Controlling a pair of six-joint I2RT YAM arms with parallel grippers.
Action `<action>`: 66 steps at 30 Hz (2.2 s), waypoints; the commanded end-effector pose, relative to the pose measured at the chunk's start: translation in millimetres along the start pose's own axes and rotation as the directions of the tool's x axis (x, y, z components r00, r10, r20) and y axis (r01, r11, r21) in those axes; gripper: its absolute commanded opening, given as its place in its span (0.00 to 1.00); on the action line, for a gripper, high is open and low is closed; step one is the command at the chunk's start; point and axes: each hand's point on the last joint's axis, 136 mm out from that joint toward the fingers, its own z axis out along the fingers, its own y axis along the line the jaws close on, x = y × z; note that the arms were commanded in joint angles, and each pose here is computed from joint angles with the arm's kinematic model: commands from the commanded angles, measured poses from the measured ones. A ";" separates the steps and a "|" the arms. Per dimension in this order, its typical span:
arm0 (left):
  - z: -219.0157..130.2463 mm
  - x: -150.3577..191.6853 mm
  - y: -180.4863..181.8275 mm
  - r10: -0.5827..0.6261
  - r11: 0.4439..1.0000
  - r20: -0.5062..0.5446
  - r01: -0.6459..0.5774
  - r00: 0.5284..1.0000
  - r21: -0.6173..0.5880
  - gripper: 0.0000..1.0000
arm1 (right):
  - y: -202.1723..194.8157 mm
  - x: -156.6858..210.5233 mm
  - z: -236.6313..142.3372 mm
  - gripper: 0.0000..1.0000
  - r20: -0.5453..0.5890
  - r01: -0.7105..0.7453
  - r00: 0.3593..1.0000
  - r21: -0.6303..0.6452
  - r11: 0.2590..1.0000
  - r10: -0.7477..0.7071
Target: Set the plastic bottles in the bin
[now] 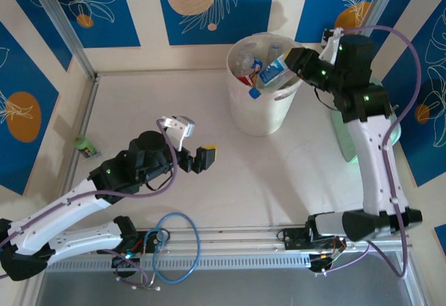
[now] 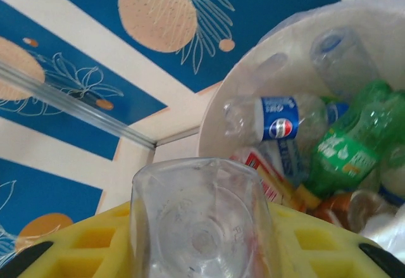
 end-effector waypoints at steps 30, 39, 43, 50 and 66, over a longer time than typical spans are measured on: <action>0.4 17.6 62.0 -0.101 0.955 -0.052 0.082 0.994 -0.284 0.99 | -47.2 -49.8 45.4 0.84 -0.014 0.156 0.988 0.168 0.973 -0.156; -20.0 -0.8 120.9 -0.186 0.846 0.007 0.163 0.983 -0.507 1.00 | -46.1 16.6 -46.1 0.87 0.061 0.157 0.983 0.210 0.965 -0.173; -40.2 -11.7 164.1 -0.137 0.729 0.068 0.147 0.988 -0.669 1.00 | -86.0 67.1 -76.8 0.98 0.091 0.167 0.974 0.340 0.926 -0.209; -43.3 -10.6 243.2 0.071 0.427 0.019 -0.013 0.997 -0.904 1.00 | -181.8 138.7 -111.7 0.99 0.335 -0.024 0.933 0.427 0.904 -0.134; -26.1 140.9 340.4 -0.031 0.402 0.071 0.077 0.997 -0.912 1.00 | -298.8 178.8 -12.2 0.99 0.057 0.322 0.863 0.703 0.634 -0.502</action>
